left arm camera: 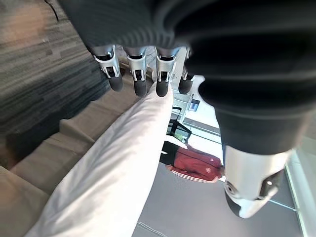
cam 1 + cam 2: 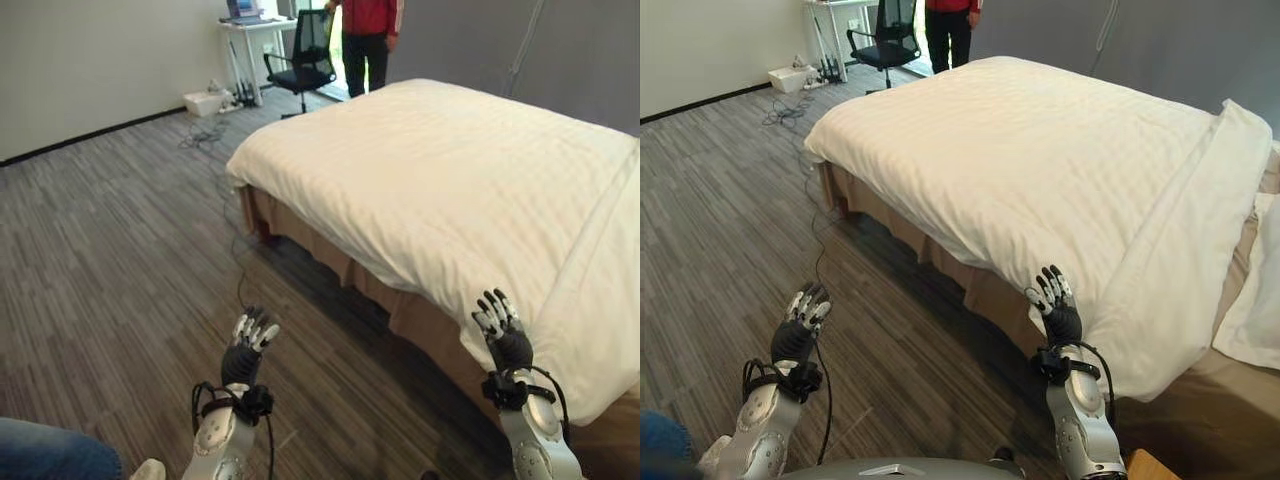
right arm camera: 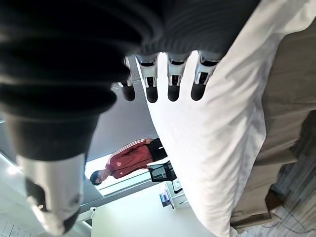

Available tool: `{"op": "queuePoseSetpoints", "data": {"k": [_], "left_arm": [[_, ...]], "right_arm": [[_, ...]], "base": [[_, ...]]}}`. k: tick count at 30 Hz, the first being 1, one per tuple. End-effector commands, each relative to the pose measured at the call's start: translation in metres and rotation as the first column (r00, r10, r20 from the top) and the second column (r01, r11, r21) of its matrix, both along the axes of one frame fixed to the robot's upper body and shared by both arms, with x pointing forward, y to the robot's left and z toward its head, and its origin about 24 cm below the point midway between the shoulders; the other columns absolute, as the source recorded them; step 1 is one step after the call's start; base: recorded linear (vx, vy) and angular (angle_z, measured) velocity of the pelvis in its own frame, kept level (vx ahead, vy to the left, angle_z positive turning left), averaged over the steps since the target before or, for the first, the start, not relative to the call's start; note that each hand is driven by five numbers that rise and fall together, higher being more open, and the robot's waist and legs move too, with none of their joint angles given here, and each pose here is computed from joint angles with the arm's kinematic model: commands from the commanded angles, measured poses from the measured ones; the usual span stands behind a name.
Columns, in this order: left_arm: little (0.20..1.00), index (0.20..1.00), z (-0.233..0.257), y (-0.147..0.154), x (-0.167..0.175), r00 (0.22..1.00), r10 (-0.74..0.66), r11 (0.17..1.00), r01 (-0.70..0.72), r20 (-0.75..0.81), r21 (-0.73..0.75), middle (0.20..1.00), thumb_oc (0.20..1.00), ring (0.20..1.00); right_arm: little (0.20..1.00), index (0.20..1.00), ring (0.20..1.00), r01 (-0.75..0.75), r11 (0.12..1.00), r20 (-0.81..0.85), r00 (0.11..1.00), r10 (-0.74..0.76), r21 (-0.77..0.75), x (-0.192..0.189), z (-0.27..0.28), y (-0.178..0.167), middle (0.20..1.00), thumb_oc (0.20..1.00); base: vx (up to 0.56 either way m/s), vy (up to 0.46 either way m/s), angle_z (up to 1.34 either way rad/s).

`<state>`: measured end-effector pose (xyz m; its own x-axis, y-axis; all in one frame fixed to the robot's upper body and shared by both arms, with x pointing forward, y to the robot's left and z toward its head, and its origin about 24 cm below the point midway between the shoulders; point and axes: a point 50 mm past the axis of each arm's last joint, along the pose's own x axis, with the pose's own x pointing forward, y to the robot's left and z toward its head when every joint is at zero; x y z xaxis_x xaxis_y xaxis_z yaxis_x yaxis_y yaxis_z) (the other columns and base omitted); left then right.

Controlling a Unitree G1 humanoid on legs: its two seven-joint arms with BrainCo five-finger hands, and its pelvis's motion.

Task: Making the bed.

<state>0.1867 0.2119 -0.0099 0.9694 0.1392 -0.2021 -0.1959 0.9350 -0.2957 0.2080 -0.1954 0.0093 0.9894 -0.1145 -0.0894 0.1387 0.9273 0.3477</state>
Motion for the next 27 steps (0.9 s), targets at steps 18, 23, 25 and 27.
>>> {"op": "queuePoseSetpoints", "data": {"k": [18, 23, 25, 27], "left_arm": [[1.0, 1.0, 0.0174, 0.0002, 0.0108, 0.994, -0.003, 0.999, -0.001, 0.112, 0.035, 1.0, 1.0, 1.0], [1.0, 1.0, 0.0164, -0.0001, 0.0094, 0.994, 0.0, 1.0, -0.003, 0.11, 0.026, 1.0, 1.0, 1.0], [1.0, 1.0, 0.0166, 0.0007, 0.0091, 0.994, 0.007, 1.0, -0.009, 0.112, 0.024, 1.0, 1.0, 1.0], [1.0, 1.0, 0.0173, 0.0008, 0.0094, 0.993, 0.008, 1.0, -0.011, 0.116, 0.024, 1.0, 1.0, 1.0]], "right_arm": [[1.0, 1.0, 1.0, -0.049, 0.994, 0.102, 0.993, 0.059, -0.101, 0.014, 0.0189, -0.0002, 1.0, 1.0], [1.0, 1.0, 1.0, -0.061, 0.994, 0.098, 0.993, 0.07, -0.092, 0.0136, 0.0178, 0.0022, 1.0, 1.0], [1.0, 1.0, 1.0, -0.066, 0.993, 0.099, 0.992, 0.075, -0.095, 0.0138, 0.018, 0.0027, 1.0, 1.0], [1.0, 1.0, 1.0, -0.066, 0.993, 0.097, 0.992, 0.075, -0.097, 0.0139, 0.0176, 0.0027, 1.0, 1.0]], "base": [[0.0, 0.001, -0.01], [0.0, 0.0, 0.0], [0.0, 0.0, 0.0], [0.0, 0.0, 0.0]]}}
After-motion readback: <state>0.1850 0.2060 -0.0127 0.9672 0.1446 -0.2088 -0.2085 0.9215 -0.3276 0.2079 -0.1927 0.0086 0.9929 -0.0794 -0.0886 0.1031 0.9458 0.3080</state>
